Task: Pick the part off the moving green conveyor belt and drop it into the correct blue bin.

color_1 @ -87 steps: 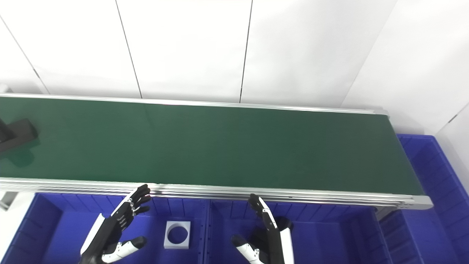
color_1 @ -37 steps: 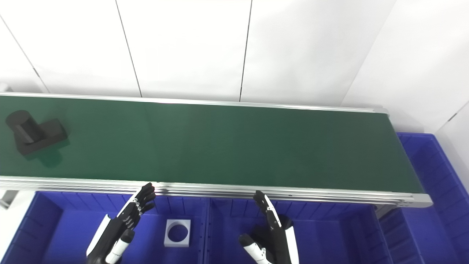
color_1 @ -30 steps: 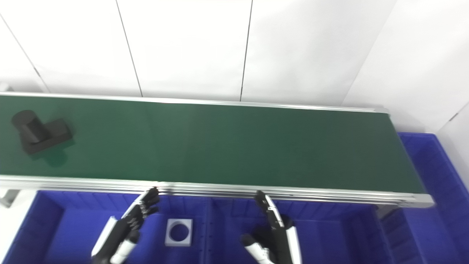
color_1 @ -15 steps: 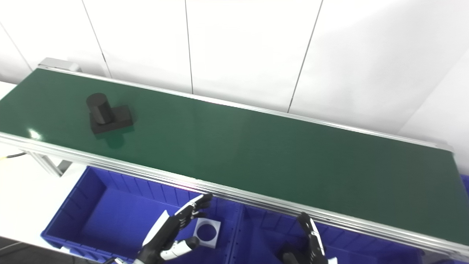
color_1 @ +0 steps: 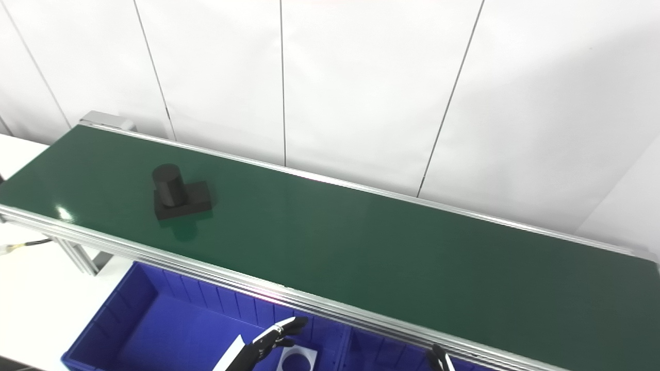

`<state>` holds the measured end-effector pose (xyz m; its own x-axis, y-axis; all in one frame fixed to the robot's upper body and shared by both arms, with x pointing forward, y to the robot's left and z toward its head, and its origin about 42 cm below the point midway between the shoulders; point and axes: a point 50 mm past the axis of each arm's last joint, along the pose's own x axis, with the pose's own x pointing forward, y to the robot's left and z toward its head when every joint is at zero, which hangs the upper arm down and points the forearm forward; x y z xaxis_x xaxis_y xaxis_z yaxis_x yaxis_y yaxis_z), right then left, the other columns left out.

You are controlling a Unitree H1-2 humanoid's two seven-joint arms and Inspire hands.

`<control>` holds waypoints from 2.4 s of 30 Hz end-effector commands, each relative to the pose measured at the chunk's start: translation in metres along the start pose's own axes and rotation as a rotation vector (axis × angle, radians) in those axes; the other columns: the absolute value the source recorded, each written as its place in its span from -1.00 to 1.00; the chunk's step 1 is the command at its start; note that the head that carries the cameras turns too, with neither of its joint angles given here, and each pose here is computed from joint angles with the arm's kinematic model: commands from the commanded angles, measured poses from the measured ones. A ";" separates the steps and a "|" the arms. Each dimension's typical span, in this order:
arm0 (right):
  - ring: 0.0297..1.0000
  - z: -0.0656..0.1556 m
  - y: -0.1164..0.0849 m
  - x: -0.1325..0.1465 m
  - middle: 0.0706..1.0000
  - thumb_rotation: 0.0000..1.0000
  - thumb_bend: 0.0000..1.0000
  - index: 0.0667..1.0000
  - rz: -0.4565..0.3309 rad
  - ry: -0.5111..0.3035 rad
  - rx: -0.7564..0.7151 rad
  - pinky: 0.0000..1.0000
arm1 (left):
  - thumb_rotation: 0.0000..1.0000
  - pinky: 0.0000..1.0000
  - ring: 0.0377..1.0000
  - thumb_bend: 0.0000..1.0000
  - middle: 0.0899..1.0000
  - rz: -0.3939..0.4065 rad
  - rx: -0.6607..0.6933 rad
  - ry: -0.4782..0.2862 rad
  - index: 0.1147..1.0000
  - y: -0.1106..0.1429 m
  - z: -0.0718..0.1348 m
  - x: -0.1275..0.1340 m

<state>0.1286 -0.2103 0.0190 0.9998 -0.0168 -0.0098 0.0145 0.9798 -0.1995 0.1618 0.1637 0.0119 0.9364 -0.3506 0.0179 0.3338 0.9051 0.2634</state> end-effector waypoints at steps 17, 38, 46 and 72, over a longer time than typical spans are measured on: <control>0.83 0.007 0.006 0.002 0.76 0.68 0.30 0.85 -0.019 -0.068 0.017 0.94 | 0.54 0.61 0.72 0.54 0.75 0.017 0.035 -0.057 0.68 0.010 0.001 0.006; 0.70 0.061 -0.019 0.043 0.67 0.68 0.75 0.74 -0.096 -0.326 -0.021 0.69 | 0.53 0.59 0.71 0.51 0.75 0.017 0.045 -0.064 0.67 0.008 0.000 0.010; 0.66 0.072 -0.025 0.065 0.64 0.72 0.88 0.71 -0.080 -0.387 -0.048 0.64 | 0.53 0.59 0.71 0.56 0.75 0.018 0.025 -0.051 0.66 0.008 0.000 0.007; 0.71 0.134 -0.021 0.130 0.75 0.36 0.47 0.81 0.054 -0.474 -0.275 0.48 | 0.50 0.55 0.69 0.50 0.73 0.015 0.030 -0.058 0.65 0.008 0.000 0.009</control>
<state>0.2522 -0.2085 0.1351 0.9207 0.1755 0.3486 0.0082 0.8843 -0.4669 0.1658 0.1688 0.0047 0.9371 -0.3487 0.0158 0.3279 0.8948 0.3029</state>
